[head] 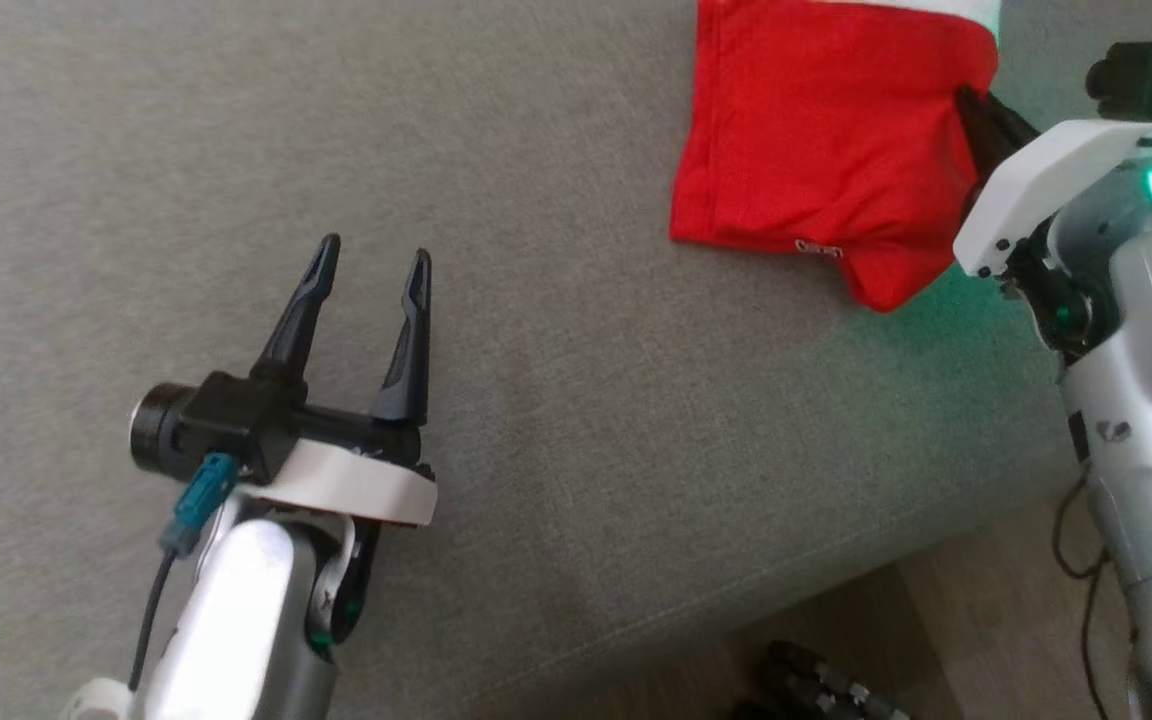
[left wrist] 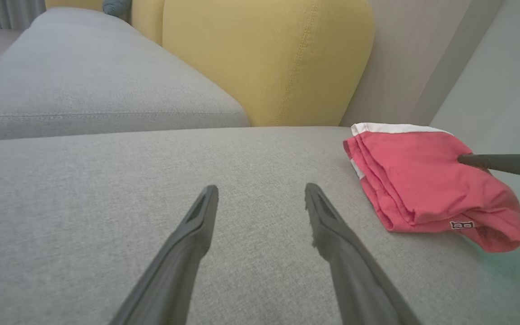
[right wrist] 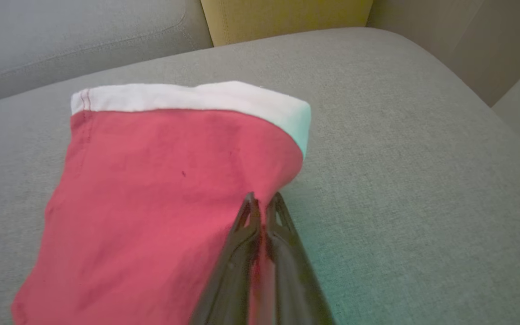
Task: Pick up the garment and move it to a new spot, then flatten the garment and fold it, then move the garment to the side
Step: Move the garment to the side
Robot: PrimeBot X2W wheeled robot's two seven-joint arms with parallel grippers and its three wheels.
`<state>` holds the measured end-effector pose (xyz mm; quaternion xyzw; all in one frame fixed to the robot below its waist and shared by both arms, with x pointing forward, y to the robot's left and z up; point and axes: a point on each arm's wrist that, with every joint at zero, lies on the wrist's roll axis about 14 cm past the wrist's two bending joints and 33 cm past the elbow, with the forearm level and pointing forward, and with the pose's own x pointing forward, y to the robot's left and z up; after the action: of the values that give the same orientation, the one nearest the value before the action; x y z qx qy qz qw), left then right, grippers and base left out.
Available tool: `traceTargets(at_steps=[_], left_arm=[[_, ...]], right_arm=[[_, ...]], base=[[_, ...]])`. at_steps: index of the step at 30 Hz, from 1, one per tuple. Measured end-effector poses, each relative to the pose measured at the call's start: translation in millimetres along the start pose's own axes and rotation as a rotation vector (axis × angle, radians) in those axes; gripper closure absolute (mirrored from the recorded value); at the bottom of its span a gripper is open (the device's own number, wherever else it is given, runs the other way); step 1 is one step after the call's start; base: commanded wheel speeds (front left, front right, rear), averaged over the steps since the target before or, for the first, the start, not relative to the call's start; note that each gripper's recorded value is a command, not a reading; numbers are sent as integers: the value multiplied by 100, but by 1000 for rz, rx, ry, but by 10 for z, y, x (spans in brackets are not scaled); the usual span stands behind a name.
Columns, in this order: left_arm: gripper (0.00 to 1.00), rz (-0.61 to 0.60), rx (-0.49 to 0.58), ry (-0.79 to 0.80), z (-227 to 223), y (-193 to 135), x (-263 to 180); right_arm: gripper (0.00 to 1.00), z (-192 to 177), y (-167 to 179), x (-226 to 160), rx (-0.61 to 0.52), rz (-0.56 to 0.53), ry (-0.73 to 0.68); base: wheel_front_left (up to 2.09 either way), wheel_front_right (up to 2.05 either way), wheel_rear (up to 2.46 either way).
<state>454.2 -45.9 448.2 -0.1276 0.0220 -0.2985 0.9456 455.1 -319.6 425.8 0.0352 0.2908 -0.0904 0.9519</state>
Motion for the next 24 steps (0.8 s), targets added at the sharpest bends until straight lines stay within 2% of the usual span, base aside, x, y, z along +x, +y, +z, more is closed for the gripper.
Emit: traceTargets(at_steps=[4, 10, 17, 24], left_arm=[[0, -15, -12, 25, -151, 10, 63], [0, 15, 0, 23, -162, 168, 67], [0, 82, 21, 10, -89, 396, -35], [0, 137, 29, 8, -68, 564, -124]], right_arm=[[100, 3, -70, 89, -30, -27, 4], [100, 286, -90, 294, -77, -47, -37], [100, 530, -447, 442, -192, -154, -29], [100, 814, -615, 573, -342, -231, -22]], base=[[0, 0, 0], [0, 0, 0], [0, 0, 0], [0, 0, 0]])
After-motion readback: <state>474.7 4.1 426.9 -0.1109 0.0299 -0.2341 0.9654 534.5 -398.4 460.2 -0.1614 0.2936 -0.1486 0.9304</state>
